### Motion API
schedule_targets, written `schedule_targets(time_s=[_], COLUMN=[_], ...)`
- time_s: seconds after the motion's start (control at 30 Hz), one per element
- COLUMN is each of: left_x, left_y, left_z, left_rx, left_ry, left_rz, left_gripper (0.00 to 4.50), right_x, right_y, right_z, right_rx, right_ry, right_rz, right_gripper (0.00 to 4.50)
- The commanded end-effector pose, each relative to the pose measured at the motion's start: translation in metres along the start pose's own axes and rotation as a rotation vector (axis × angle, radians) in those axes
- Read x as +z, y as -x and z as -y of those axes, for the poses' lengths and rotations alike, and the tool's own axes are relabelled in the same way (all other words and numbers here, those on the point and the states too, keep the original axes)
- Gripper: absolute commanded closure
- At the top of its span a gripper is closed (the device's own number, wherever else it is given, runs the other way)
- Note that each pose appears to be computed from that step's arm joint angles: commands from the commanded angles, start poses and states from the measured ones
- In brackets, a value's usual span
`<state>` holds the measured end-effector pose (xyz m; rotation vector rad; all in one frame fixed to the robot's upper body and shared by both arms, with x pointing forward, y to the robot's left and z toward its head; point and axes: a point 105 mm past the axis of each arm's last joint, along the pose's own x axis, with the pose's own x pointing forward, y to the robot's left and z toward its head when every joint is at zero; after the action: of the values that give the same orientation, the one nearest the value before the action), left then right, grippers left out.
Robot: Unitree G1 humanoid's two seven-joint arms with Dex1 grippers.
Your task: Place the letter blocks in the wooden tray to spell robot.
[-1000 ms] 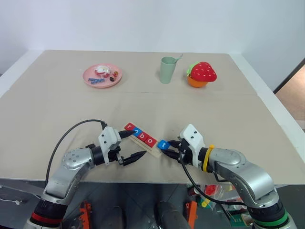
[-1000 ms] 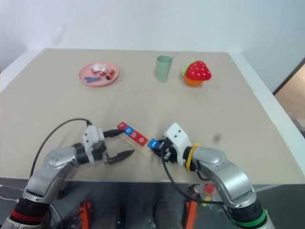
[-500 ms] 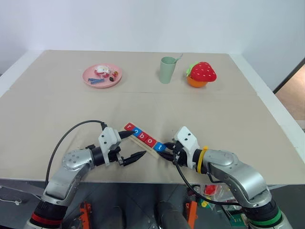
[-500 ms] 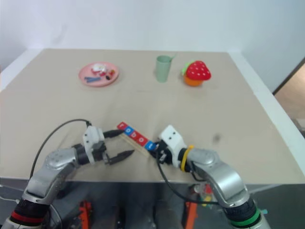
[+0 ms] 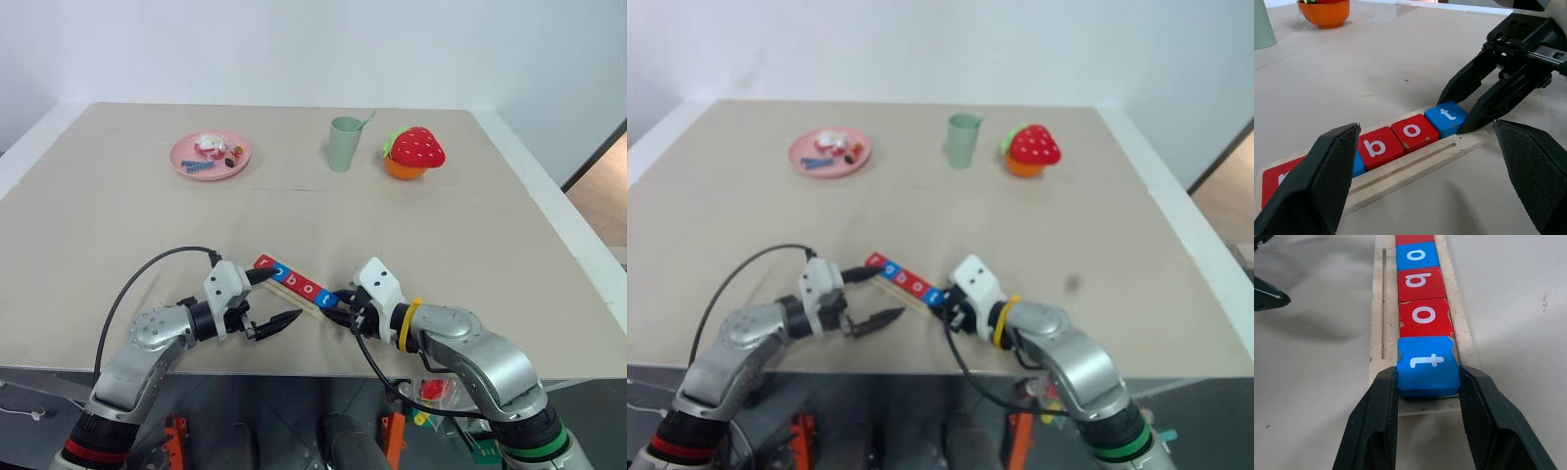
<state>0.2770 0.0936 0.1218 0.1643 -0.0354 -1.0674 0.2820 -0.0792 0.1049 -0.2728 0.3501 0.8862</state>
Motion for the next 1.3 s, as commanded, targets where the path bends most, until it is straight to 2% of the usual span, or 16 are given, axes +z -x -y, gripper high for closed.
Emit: schedule_targets(time_s=[0.03,0.37,0.4,0.47,0.57,0.63,0.87,1.13,1.17,1.3], left_x=[0.011,0.011,0.011,0.011,0.010,0.010,0.010,0.010,0.011,0.012], left_y=[-0.001,-0.003,-0.003,-0.003,-0.003,-0.003,-0.004,-0.005,-0.005,-0.004], left_z=[0.003,0.004,0.004,0.004,0.004,0.004,0.003,0.000,0.000,0.002], left_rx=[-0.008,-0.017,-0.017,-0.018,-0.020,-0.021,-0.026,-0.030,-0.031,-0.048], left_ry=[-0.026,-0.022,-0.022,-0.021,-0.021,-0.021,-0.021,-0.026,-0.026,-0.014], left_rz=[0.034,0.034,0.033,0.033,0.030,0.028,0.025,0.026,0.027,0.033], left_gripper=[0.00,0.00,0.00,0.00,0.00,0.00,0.00,0.00,0.00,0.00], right_x=[0.006,0.007,0.008,0.009,0.012,0.017,0.034,0.035,0.032,0.020], right_y=[0.000,-0.002,-0.001,-0.001,0.001,0.002,0.013,0.030,0.034,0.044], right_z=[0.000,-0.001,0.000,0.000,0.001,0.004,0.009,0.024,0.026,0.018], right_rx=[0.000,0.016,0.013,0.020,0.014,0.000,-0.023,-0.077,-0.078,-0.044], right_ry=[0.023,0.006,0.009,0.016,0.030,0.031,0.016,0.007,0.004,-0.018], right_rz=[0.021,0.034,0.036,0.037,0.048,0.066,0.115,0.124,0.113,0.075], right_gripper=[3.25,3.25,2.46,1.89,0.68,0.05,0.05,0.05,0.59,1.91])
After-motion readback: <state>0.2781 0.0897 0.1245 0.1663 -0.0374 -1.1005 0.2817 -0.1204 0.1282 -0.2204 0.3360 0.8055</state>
